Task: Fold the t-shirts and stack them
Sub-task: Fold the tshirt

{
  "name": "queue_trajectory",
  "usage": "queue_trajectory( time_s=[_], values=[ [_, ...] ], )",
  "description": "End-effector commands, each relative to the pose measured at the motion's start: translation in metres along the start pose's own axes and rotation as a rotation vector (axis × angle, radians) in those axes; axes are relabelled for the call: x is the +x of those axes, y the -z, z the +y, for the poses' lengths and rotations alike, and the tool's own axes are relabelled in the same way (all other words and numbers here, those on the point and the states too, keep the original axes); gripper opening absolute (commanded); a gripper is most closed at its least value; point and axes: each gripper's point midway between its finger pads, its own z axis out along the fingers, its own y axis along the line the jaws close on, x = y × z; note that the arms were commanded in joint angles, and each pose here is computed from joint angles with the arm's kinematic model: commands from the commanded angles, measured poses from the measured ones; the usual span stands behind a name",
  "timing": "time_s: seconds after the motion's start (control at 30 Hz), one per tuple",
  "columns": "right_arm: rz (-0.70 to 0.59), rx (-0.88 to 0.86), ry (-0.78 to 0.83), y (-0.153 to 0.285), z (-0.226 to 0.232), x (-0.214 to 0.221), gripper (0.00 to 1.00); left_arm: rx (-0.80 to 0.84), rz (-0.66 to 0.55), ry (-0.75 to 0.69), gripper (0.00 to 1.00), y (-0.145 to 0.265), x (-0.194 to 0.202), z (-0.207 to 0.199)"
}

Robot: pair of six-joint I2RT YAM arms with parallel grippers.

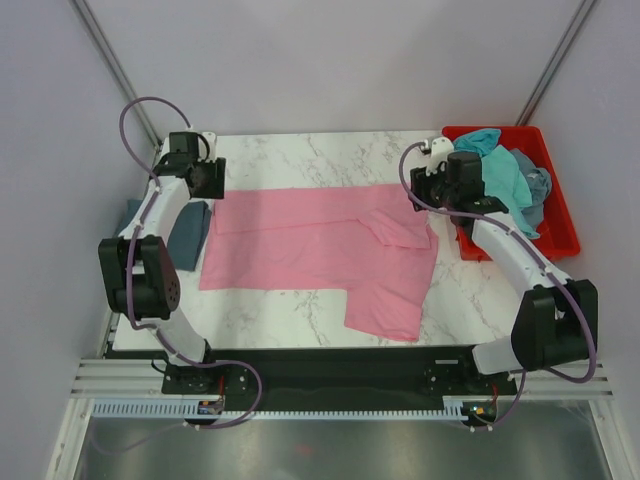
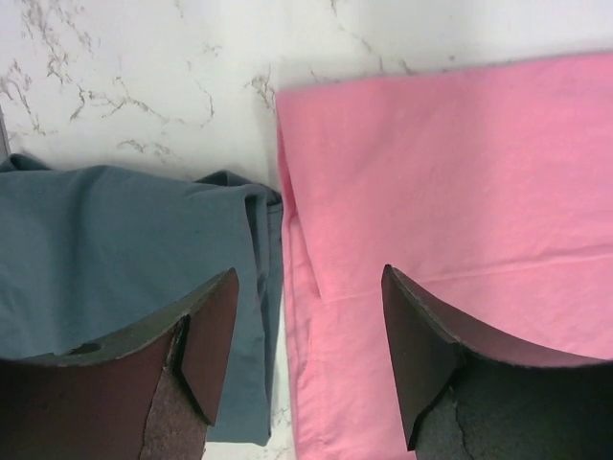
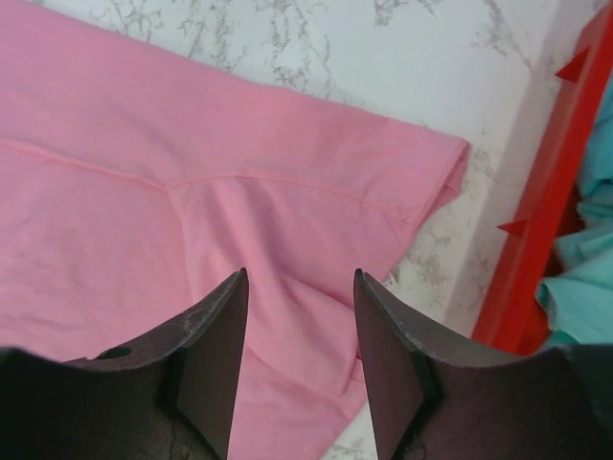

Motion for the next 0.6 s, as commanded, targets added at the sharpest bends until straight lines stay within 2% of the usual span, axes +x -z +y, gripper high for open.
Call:
queue_trajectory(
  time_s=[0.0, 0.13, 0.3, 0.43, 0.57],
  values=[
    [0.003, -0.090, 0.056, -0.019, 0.027, -0.001, 0.55, 0.044, -0.086, 0.088, 0.69, 0.028, -0.029, -0.011],
    [0.062, -0.173, 0.173, -0.035, 0.057, 0.024, 0.53, 0.117, -0.024, 0.097, 0.69, 0.023, -0.006, -0.031],
    [0.129, -0.251, 0.217, -0.052, 0.087, 0.049, 0.50, 0.223, 0.098, 0.156, 0.67, 0.017, 0.039, -0.056],
    [0.159, -0.267, 0.240, -0.062, 0.096, 0.060, 0.46, 0.288, 0.175, 0.153, 0.65, 0.013, 0.062, -0.079],
    [0.214, -0.232, 0.282, -0.074, 0.092, 0.079, 0.45, 0.312, 0.188, 0.158, 0.65, 0.013, 0.066, -0.085]
  ],
)
